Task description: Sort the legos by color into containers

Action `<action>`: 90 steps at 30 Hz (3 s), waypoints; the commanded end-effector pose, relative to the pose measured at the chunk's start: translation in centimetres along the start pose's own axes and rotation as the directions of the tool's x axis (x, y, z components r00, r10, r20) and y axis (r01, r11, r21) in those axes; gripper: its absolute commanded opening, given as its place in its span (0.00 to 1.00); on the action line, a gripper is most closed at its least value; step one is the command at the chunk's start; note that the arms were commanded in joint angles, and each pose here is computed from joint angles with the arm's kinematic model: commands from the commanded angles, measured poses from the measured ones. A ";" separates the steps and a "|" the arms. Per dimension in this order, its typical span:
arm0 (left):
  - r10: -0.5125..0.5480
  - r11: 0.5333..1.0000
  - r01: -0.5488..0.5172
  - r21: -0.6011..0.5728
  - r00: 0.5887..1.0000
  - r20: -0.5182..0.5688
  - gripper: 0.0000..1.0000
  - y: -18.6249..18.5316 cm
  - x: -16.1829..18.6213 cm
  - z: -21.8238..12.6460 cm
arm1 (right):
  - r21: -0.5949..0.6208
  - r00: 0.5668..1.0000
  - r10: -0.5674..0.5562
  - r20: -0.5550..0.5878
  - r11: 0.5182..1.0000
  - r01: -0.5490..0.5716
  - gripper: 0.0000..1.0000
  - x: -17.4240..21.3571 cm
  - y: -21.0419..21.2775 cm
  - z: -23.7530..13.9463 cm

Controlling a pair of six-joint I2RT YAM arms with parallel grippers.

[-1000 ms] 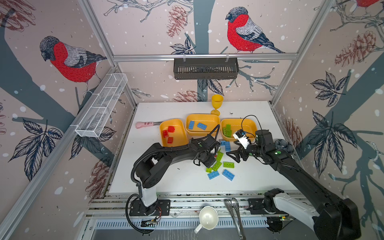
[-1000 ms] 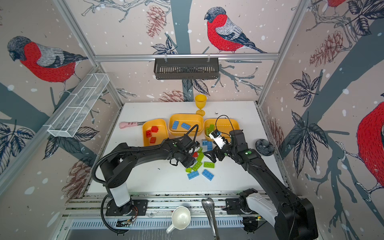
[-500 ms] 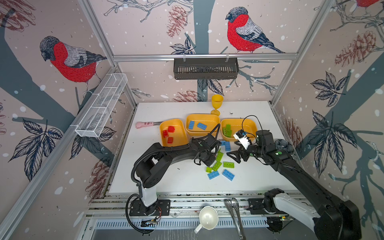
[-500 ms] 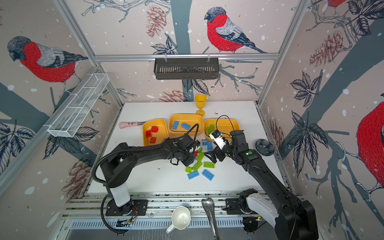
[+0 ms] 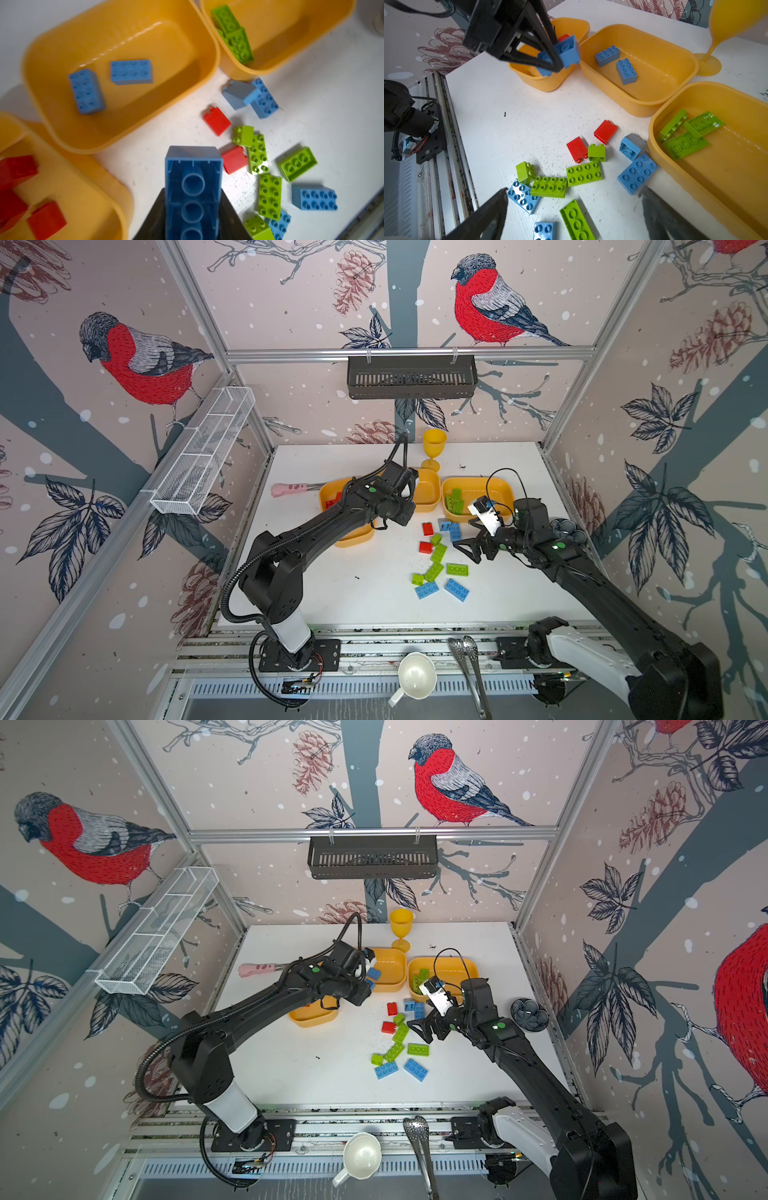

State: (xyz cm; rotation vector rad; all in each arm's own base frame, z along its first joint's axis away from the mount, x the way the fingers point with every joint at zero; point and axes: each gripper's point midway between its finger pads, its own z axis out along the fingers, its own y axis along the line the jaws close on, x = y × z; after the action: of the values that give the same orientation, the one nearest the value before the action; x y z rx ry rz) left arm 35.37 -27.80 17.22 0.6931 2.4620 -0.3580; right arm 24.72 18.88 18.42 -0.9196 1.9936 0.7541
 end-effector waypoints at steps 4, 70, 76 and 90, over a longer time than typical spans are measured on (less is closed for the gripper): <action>-0.206 0.969 0.219 -0.112 0.972 0.114 0.33 5.9 -4.8 2.0 | 0.000 0.999 -0.016 0.038 1.000 0.016 0.99 -1.2 -0.1 -0.1; -0.274 0.962 0.264 -0.075 0.905 -0.326 0.76 -8.5 13.8 2.6 | 0.014 0.999 0.044 0.002 0.999 -0.044 0.99 1.6 -0.5 0.1; -0.618 0.785 0.585 -0.204 0.757 -0.210 0.75 -7.7 12.7 2.7 | 0.003 0.998 0.057 0.009 0.998 -0.057 0.99 1.4 -0.3 0.1; -0.974 0.223 0.871 -0.437 0.222 -0.054 0.71 -7.2 17.0 2.7 | -0.053 0.997 0.076 0.011 0.996 -0.076 0.99 1.5 0.7 0.4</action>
State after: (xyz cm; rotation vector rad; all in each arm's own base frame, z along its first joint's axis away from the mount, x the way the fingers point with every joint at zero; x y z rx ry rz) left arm 21.62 -28.41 6.55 -0.9288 2.8812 -0.2699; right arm 23.71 18.65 16.57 -0.8680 2.0442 0.8283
